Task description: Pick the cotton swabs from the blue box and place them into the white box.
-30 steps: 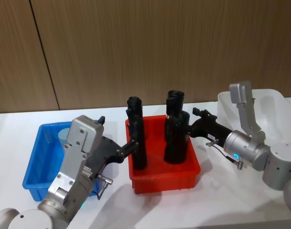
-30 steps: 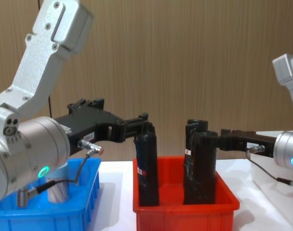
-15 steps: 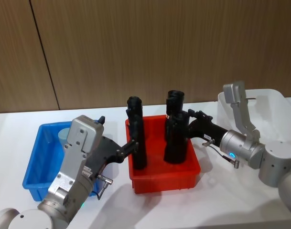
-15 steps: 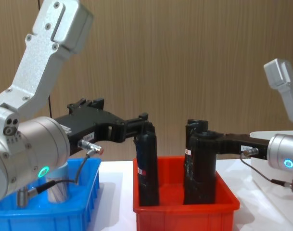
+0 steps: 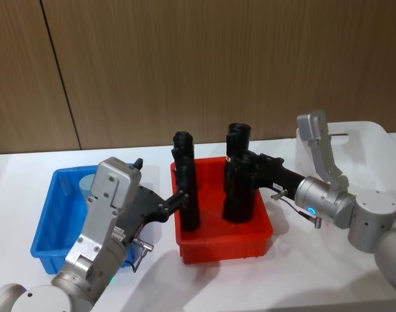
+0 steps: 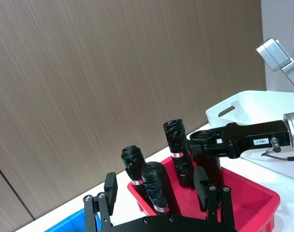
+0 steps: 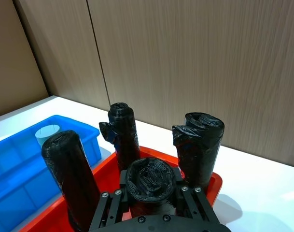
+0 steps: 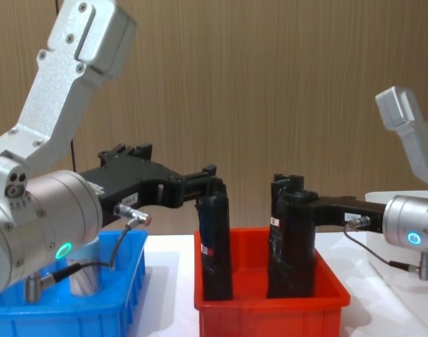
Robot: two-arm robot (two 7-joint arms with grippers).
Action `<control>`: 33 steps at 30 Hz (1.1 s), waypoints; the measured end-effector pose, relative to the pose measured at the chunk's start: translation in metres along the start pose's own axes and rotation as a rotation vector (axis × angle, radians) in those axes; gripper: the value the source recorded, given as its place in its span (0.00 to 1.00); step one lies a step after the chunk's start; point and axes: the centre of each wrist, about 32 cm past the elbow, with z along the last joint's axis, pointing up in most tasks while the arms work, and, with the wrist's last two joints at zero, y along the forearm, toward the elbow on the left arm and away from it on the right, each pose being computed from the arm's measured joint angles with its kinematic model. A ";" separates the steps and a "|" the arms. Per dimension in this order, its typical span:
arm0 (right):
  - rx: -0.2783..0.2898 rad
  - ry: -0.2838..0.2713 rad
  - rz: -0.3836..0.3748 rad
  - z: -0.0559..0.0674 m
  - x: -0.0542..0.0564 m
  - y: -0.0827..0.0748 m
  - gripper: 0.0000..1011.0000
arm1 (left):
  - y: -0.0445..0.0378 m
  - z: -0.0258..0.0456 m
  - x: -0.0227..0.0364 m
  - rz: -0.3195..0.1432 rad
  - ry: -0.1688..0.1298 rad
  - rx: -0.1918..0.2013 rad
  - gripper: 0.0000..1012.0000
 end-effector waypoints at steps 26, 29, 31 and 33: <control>0.139 -0.029 -0.091 0.062 -0.015 -0.033 0.35 | 0.0000 0.0000 0.0000 0.000 0.000 0.000 0.99; 0.156 -0.038 -0.121 0.071 -0.017 -0.041 0.35 | 0.0000 0.0000 0.0000 0.000 0.000 0.000 0.99; 0.162 -0.043 -0.151 0.076 -0.018 -0.047 0.35 | 0.0000 0.0000 0.0000 0.000 0.000 0.000 0.99; 0.172 -0.049 -0.168 0.082 -0.019 -0.051 0.35 | 0.0000 0.0000 0.0000 0.000 0.000 0.000 0.99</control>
